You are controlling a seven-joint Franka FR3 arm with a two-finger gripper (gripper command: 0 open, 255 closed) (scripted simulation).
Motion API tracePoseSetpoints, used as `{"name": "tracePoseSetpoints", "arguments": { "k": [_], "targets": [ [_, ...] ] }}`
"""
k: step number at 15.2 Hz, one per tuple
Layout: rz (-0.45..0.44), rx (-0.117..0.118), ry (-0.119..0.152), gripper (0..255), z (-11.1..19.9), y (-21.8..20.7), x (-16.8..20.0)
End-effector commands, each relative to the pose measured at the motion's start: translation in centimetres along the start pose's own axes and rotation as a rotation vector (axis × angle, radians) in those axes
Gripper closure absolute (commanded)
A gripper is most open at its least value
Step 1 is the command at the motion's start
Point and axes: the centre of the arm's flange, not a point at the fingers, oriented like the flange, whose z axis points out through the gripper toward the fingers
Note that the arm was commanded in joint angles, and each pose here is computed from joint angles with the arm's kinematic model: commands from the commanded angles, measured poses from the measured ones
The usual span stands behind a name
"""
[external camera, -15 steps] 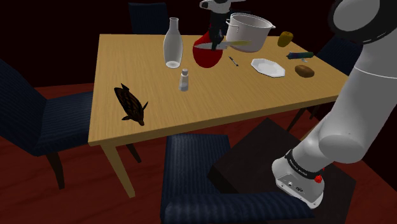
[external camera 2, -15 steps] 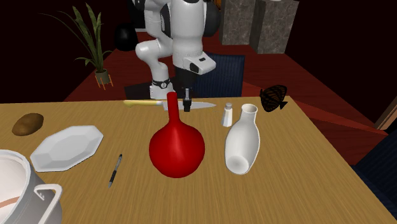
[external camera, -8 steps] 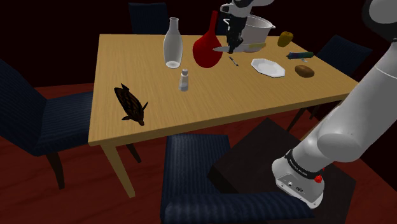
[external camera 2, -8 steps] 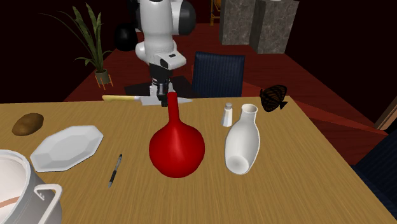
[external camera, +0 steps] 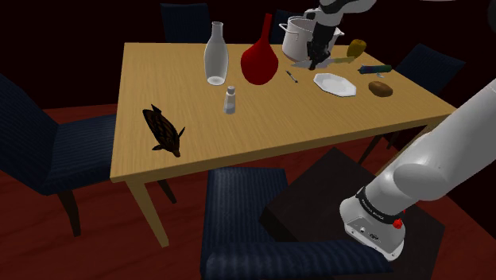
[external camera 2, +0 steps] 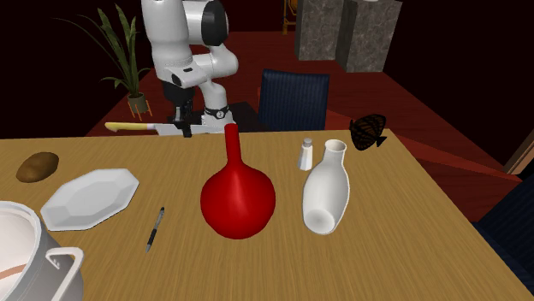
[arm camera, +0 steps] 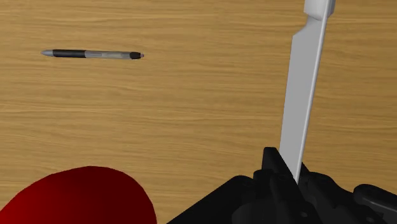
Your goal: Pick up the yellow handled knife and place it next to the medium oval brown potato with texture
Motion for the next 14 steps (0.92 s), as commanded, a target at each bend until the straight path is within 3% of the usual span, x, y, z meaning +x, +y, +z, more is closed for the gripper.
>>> {"name": "tracePoseSetpoints", "arguments": {
  "k": [1,14],
  "targets": [
    [-0.002,0.000,0.000,255,0.3,-1.5,-2.3],
    [-0.002,0.000,0.000,255,1.2,-7.8,-18.3]
  ]
}}
